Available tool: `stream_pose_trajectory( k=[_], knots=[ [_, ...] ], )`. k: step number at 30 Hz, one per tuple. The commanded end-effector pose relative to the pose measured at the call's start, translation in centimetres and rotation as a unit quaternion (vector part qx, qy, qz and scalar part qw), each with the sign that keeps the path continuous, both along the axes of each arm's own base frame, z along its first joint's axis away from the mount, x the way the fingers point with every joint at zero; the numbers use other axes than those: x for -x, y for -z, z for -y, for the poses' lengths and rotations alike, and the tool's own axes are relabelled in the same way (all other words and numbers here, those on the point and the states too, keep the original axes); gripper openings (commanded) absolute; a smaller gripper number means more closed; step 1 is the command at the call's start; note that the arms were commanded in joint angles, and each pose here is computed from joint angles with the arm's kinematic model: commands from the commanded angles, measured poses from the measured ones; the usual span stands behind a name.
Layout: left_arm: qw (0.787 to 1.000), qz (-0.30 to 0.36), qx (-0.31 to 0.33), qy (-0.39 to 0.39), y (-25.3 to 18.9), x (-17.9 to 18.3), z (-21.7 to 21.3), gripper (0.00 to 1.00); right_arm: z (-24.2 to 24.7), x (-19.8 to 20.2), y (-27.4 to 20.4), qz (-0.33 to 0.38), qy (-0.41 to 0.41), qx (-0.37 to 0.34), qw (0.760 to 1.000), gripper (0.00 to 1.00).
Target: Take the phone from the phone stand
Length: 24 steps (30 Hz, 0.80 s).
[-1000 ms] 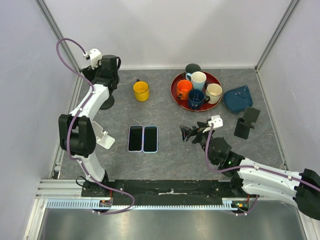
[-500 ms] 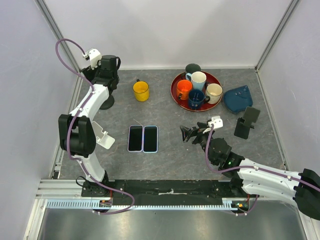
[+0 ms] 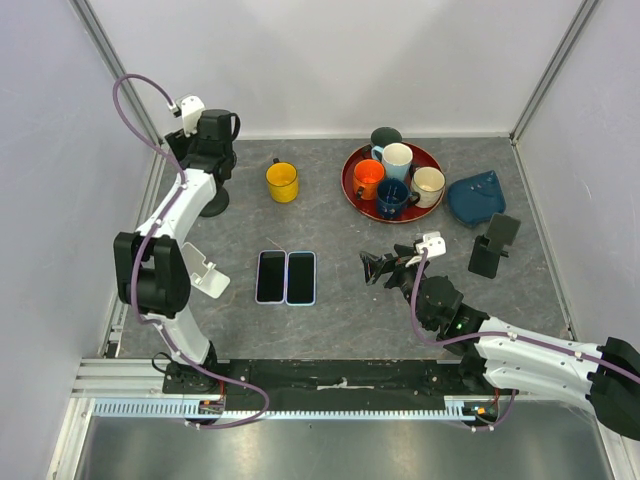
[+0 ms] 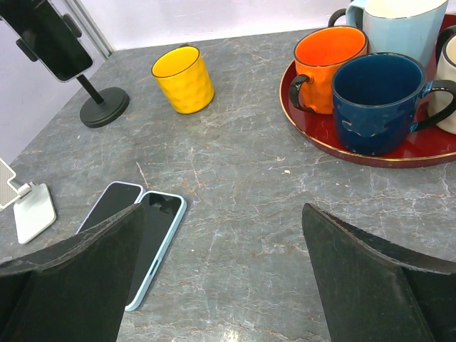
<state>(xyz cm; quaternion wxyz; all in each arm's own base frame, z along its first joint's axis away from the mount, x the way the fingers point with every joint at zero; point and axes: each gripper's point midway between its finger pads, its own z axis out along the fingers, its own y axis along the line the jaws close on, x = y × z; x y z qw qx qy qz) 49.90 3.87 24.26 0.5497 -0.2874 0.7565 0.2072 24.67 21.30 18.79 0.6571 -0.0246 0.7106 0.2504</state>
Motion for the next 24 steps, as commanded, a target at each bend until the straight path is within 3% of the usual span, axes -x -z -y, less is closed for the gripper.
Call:
stream_pose_trajectory(
  k=[1, 11, 24],
  knots=[
    [0.996, 0.063, -0.008, 0.056, -6.5, 0.0, 1.6, 0.26, -0.3, 0.0, -0.9, 0.01, -0.005, -0.015, 1.0, 0.98],
    [0.987, 0.082, -0.003, 0.135, -9.4, 0.6, 4.7, 0.09, -0.9, -0.2, -0.7, 0.002, -0.011, 0.003, 1.0, 0.98],
    [0.956, 0.084, -0.016, 0.282, -13.0, 3.2, 11.2, 0.07, -1.3, -0.2, -1.3, 0.003, -0.02, 0.015, 1.0, 0.98]
  ],
)
